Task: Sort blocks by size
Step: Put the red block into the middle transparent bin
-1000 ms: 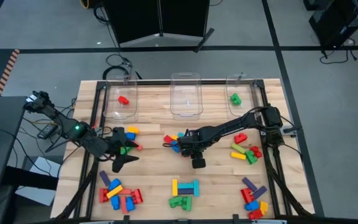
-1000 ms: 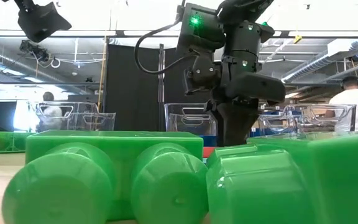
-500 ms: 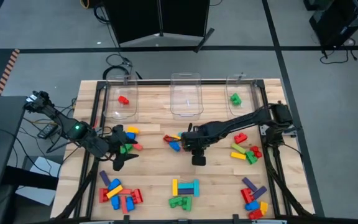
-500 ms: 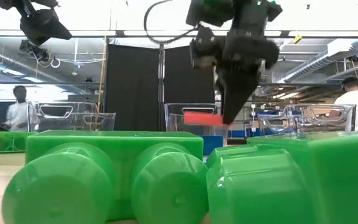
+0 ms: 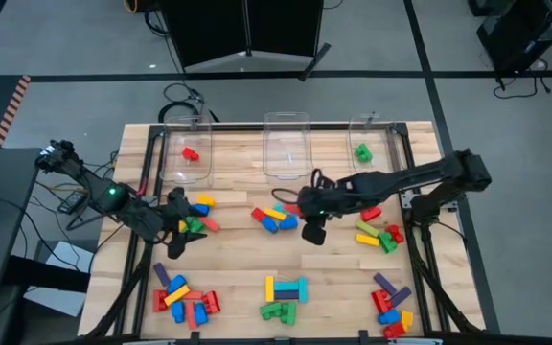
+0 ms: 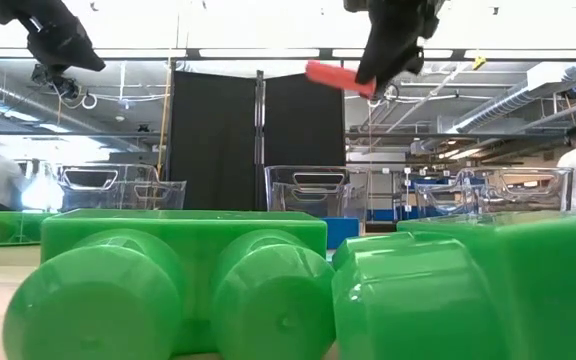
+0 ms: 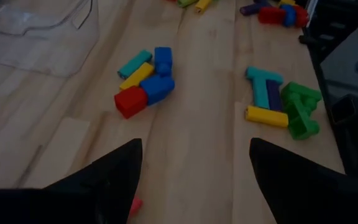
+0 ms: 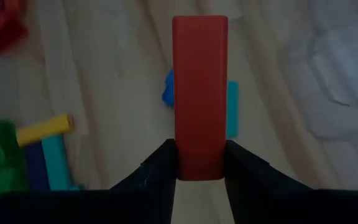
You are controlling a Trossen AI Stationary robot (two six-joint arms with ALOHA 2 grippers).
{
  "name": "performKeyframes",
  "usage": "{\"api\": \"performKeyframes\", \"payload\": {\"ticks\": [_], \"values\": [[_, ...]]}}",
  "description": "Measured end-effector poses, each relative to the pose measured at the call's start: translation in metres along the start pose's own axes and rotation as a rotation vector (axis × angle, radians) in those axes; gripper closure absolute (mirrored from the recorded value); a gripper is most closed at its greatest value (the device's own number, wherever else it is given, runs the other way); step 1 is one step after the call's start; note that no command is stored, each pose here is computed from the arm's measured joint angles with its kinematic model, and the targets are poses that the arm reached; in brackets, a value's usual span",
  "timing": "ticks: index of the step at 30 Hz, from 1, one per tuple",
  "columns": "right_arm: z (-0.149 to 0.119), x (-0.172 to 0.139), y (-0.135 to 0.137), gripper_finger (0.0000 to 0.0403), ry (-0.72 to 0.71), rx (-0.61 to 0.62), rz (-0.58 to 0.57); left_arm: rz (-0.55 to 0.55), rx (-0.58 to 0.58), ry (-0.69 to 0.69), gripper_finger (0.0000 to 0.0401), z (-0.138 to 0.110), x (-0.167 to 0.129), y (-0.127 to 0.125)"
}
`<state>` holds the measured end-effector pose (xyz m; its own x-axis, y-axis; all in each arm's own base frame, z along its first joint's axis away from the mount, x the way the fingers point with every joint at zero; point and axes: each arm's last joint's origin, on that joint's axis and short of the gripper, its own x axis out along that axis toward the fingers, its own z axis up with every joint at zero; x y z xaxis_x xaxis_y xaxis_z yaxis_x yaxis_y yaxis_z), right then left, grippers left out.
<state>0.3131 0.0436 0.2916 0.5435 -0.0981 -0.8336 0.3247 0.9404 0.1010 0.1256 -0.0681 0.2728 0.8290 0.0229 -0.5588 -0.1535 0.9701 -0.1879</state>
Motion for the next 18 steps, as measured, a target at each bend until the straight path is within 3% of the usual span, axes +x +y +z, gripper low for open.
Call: {"api": "performKeyframes", "payload": {"ticks": [9, 18], "values": [[0.01, -0.04, -0.019, 0.0287, -0.151, 0.126, -0.051, 0.008, 0.039, 0.011, 0.0096, -0.001, 0.0, 0.001], [0.051, -0.067, -0.067, 0.0287, -0.267, 0.105, -0.145, 0.053, -0.01, -0.018, 0.0096, -0.001, 0.0, 0.003]]}}
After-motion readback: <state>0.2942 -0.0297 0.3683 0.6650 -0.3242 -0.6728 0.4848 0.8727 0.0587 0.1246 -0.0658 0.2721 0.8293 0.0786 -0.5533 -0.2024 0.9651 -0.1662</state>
